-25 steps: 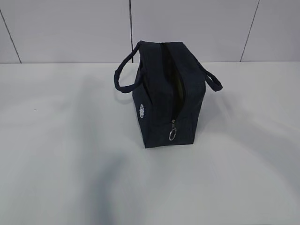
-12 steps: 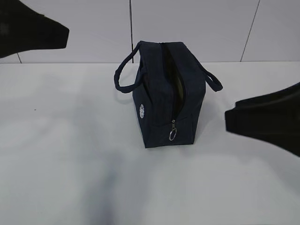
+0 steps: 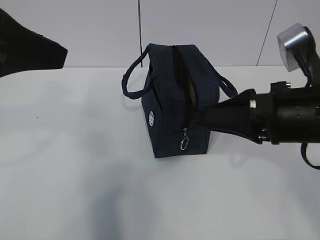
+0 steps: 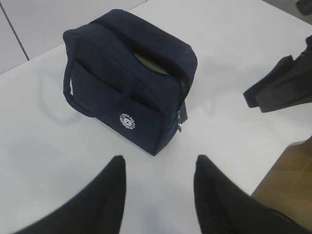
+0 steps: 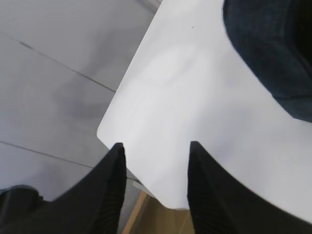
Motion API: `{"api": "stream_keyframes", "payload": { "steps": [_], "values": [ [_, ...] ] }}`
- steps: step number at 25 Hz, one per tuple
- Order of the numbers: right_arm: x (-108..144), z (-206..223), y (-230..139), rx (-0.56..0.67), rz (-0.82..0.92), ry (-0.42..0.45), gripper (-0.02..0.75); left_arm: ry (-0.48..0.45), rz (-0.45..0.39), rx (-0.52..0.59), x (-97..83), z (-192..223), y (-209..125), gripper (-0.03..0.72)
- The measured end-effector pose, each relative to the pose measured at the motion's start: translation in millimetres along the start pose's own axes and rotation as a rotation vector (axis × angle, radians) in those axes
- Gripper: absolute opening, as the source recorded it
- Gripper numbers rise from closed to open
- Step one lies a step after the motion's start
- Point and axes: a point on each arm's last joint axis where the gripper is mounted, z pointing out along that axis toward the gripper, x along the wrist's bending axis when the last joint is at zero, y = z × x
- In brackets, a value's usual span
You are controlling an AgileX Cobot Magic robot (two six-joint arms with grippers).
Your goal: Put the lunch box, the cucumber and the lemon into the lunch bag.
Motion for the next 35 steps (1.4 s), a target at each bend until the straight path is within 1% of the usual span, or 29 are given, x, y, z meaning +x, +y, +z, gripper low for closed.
{"api": "stream_keyframes", "payload": {
  "steps": [1,3,7,10,12,17,20,24,26,29,32,35],
  "values": [
    [-6,4,2,-0.021,0.025,-0.009,0.316,0.000,0.000,0.000,0.0,0,0,0.333],
    [-21,12,2,-0.026,0.068,-0.046,0.316,-0.001,0.000,0.002,-0.1,0,0,0.333],
    [-49,25,0,-0.011,0.126,-0.155,0.316,-0.001,0.000,0.002,-0.1,0,0,0.330],
    [-61,29,1,0.002,0.125,-0.221,0.316,0.001,0.002,0.002,0.1,0,0,0.324],
    [-63,29,2,0.004,0.111,-0.252,0.316,0.001,0.002,0.000,0.1,0,0,0.323],
    [-57,36,3,0.044,0.040,-0.265,0.316,0.007,0.004,-0.014,0.6,0,1,0.317],
    [-46,48,0,0.088,-0.028,-0.272,0.316,0.016,0.017,-0.015,1.4,0,1,0.317],
    [-37,60,-4,0.115,-0.082,-0.305,0.316,0.025,0.026,-0.029,2.3,0,3,0.316],
    [-36,62,-5,0.116,-0.087,-0.340,0.316,0.043,0.019,-0.049,5.7,-3,4,0.315],
    [-33,58,-1,0.083,-0.091,-0.396,0.316,0.087,-0.003,-0.073,14.9,-11,5,0.314],
    [-27,55,2,0.050,-0.084,-0.427,0.316,0.158,-0.045,-0.088,30.8,-18,5,0.314],
    [-22,58,-1,0.044,-0.087,-0.451,0.315,0.227,-0.086,-0.093,46.7,-23,3,0.314]
  ]
}}
